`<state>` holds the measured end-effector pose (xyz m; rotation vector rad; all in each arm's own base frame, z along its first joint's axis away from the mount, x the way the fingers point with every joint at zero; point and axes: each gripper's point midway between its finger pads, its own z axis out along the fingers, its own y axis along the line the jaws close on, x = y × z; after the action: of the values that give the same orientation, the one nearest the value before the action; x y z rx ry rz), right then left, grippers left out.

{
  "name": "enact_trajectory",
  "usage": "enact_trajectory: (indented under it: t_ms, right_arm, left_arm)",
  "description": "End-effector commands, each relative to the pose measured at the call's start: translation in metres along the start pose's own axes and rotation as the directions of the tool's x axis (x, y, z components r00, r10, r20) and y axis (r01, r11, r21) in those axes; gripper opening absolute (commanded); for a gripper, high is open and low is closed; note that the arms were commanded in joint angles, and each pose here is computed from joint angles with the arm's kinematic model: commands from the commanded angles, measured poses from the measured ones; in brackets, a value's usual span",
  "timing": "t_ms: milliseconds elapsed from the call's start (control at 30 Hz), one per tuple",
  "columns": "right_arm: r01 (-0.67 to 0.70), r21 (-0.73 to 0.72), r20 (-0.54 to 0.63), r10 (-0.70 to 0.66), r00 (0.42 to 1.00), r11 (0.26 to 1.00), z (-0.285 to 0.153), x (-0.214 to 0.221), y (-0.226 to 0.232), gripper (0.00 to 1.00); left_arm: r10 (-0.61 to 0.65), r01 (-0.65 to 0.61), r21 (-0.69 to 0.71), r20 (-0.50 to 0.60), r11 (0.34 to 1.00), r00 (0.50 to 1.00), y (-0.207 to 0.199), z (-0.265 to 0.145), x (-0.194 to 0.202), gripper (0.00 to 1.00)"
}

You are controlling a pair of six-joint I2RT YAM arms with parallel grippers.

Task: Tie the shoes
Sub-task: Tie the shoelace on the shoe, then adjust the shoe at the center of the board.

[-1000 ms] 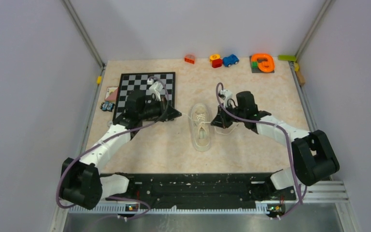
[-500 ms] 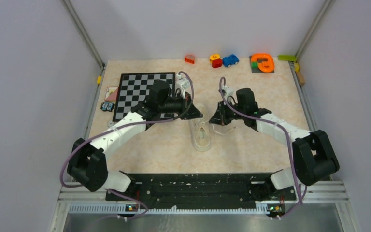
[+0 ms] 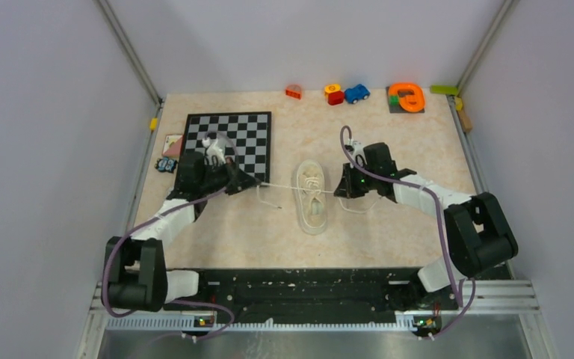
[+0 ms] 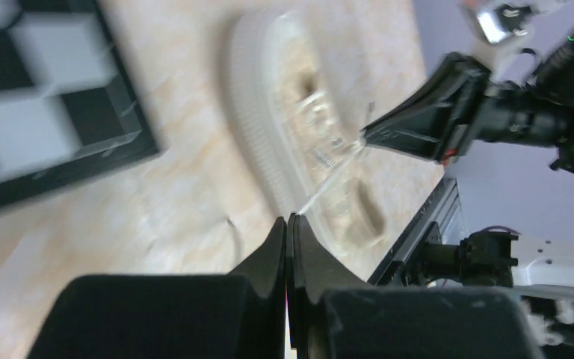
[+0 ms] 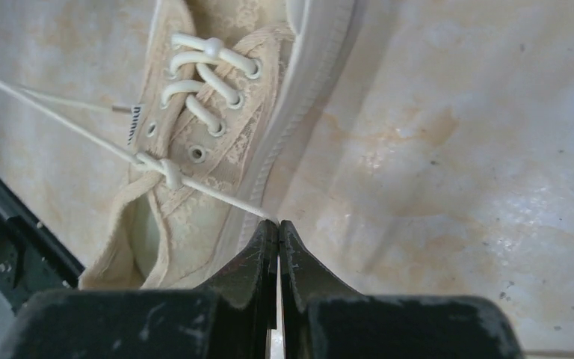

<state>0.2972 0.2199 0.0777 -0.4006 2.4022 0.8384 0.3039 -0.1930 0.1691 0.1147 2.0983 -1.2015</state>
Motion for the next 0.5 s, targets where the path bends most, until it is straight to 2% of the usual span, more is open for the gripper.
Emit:
enact_trajectory:
  t_ms: [0, 133, 233, 333, 400, 433, 467]
  right_arm:
    - [0.008, 0.262, -0.011, -0.005, 1.0, 0.965, -0.008, 0.012, -0.055, 0.0]
    - [0.014, 0.28, -0.034, -0.005, 0.999, 0.96, -0.005, 0.02, -0.06, 0.0]
    - [0.03, 0.304, -0.048, -0.016, 0.999, 0.952, -0.008, 0.024, -0.064, 0.0]
    - [0.047, 0.228, -0.045, -0.038, 0.998, 0.972, -0.007, 0.02, -0.05, 0.0]
    - [0.054, 0.151, -0.03, -0.05, 0.998, 0.987, -0.006, 0.014, -0.032, 0.0]
    - [0.058, 0.137, -0.013, -0.057, 0.998, 0.989, -0.007, 0.008, -0.026, 0.0]
    - [0.055, 0.131, 0.008, -0.057, 0.998, 0.99, -0.009, 0.004, -0.023, 0.06]
  left_arm:
    - [-0.202, 0.202, 0.01, 0.134, 0.979, 0.97, 0.051, -0.033, -0.003, 0.0]
    - [-0.282, 0.301, -0.053, 0.222, 0.952, 0.933, 0.09, -0.051, 0.004, 0.0]
    - [-0.269, 0.302, -0.091, 0.271, 0.949, 0.924, 0.1, -0.058, 0.003, 0.0]
    - [-0.167, 0.196, -0.114, 0.224, 0.974, 0.96, 0.087, -0.052, -0.001, 0.0]
    - [-0.041, 0.065, -0.187, 0.125, 0.98, 0.991, 0.07, -0.036, 0.007, 0.0]
    - [0.031, -0.014, -0.197, 0.084, 0.98, 0.996, 0.056, -0.028, 0.01, 0.03]
    - [0.085, -0.073, -0.183, 0.058, 0.98, 0.995, 0.041, -0.02, 0.013, 0.14]
